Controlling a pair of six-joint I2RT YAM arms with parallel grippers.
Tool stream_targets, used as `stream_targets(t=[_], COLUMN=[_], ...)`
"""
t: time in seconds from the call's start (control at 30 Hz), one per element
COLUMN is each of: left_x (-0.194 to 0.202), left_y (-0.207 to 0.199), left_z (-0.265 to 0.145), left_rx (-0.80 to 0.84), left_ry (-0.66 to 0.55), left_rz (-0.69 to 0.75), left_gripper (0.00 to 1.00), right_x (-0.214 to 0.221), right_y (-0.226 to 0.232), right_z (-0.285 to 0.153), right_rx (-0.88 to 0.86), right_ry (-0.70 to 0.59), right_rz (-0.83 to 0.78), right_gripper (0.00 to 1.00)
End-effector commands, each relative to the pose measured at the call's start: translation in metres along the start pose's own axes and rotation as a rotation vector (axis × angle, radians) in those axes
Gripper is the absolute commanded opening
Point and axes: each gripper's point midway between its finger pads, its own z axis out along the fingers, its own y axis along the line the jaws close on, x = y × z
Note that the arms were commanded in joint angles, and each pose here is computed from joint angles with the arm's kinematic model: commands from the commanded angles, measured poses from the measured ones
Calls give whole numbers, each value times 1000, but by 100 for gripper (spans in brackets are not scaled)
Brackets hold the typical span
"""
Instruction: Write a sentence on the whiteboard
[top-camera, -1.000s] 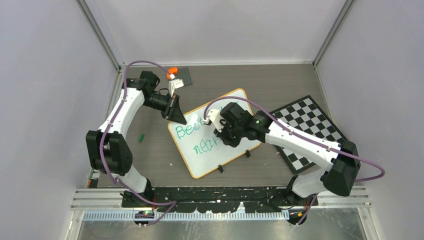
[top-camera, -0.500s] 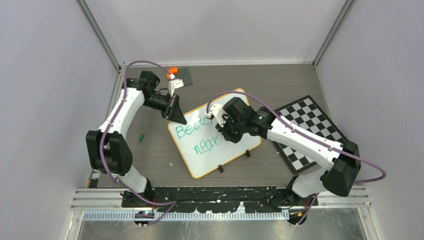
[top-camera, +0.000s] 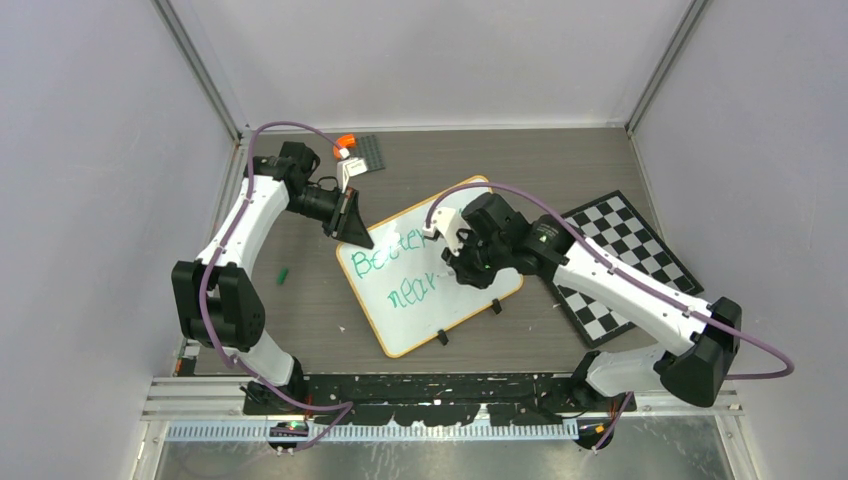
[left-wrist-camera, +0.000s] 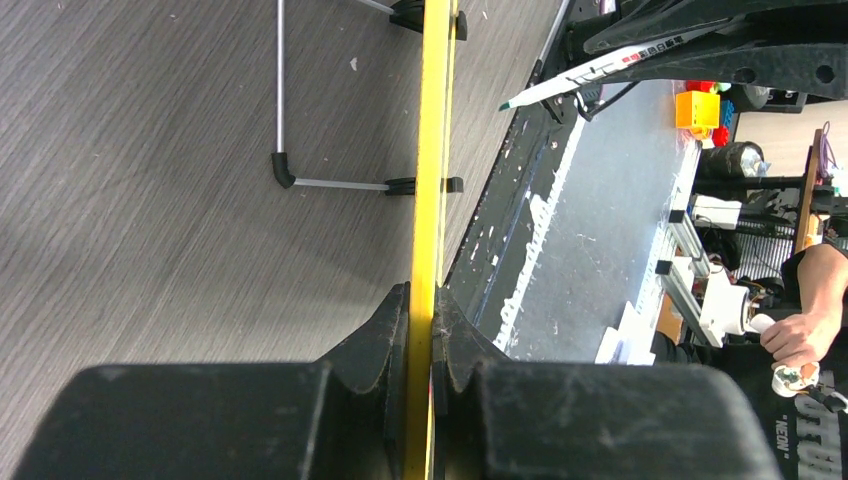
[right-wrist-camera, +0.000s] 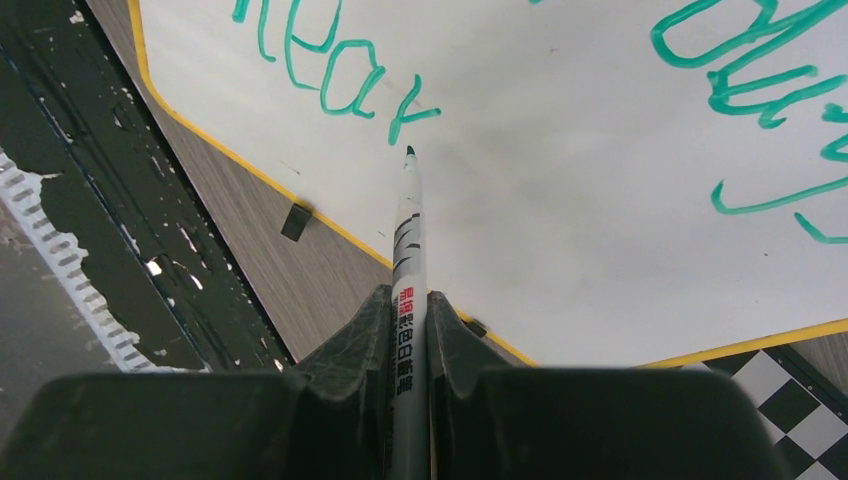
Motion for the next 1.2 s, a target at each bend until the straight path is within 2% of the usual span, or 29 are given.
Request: stream_targets(t=[0.0, 0.4, 0.63, 0.73, 0.83, 0.93, 1.17], left_x=[-6, -3, -5, -7, -10, -12, -35], left_y=[9, 12, 13, 12, 9, 2, -25], left_z=[-3, -2, -3, -4, -6, -10, -35], left_rx=[-65, -74, -77, -78, -81, -77, -112], left_ry=[-8, 0, -3, -6, -9, -7, -56], left_rz=[21, 23, 27, 30, 34, 43, 125], left_gripper=[0, 0, 0, 10, 29, 41, 58], right_x=[4, 17, 5, -8, -20, -29, -42], right_y=[-6, -20, -16, -9, -2, 0, -2], right_z=[5, 34, 20, 7, -7, -16, -32], right_rx=[29, 82, 67, 36, 1, -4, 15], right_ry=[7, 81, 47, 2, -45, -70, -128], right_rz=[-10, -19, -14, -12, -9, 0, 21], right_gripper=[0, 0, 0, 0, 0, 0, 0])
